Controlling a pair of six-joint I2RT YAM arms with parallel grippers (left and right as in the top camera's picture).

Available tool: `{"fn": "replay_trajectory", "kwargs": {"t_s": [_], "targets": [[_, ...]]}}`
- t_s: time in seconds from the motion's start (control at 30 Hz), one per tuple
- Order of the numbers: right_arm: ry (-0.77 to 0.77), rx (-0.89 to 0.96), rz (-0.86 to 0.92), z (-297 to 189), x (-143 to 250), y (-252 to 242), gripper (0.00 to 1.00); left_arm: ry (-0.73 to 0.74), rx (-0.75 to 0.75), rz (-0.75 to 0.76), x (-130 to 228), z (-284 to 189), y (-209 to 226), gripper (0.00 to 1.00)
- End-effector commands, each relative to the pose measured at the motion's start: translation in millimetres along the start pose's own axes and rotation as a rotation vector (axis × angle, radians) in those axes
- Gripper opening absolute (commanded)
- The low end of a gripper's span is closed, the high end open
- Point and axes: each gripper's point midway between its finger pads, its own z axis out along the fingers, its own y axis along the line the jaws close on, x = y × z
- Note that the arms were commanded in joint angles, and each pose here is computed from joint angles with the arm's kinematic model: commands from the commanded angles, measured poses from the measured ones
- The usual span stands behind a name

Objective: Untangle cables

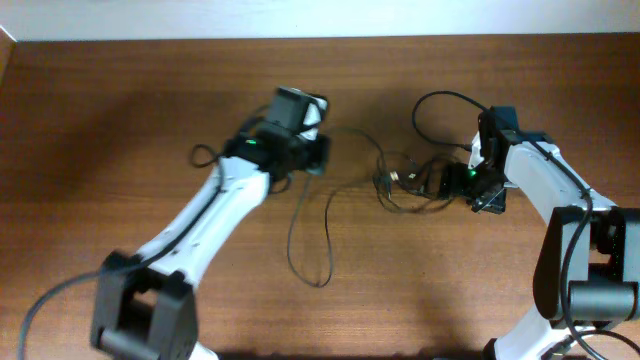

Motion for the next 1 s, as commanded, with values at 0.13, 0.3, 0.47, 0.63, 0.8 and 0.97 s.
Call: {"fn": "replay_trajectory", "kwargs": {"t_s": [0.13, 0.3, 0.47, 0.63, 0.8, 0.97], "targets": [[0.012, 0.018, 0.005, 6.7, 4.6, -3.1, 0.81, 0.030, -0.127, -0.475, 12.8, -37.1, 74.9, 0.00], [0.019, -0.030, 0.004, 6.7, 5.3, 5.3, 0.89, 0.200, -0.199, -0.482, 54.2, -18.9, 82.4, 0.05], [-0.034, -0.152, -0.015, 4.5, -9.5, 27.8, 0.98, 0.349, -0.135, -0.343, 85.3, 19.0, 48.8, 0.00], [-0.091, -0.245, -0.051, 3.7, -21.4, 49.5, 0.98, 0.410, -0.131, -0.302, 102.3, 36.3, 33.6, 0.00], [-0.190, -0.163, -0.053, 30.0, -27.7, 52.8, 0.65, 0.382, -0.118, -0.283, 91.7, 31.5, 28.3, 0.00], [-0.216, 0.053, -0.007, 37.6, -31.3, 14.8, 0.10, 0.094, -0.222, -0.261, 12.8, -50.0, 50.0, 0.00]]}}
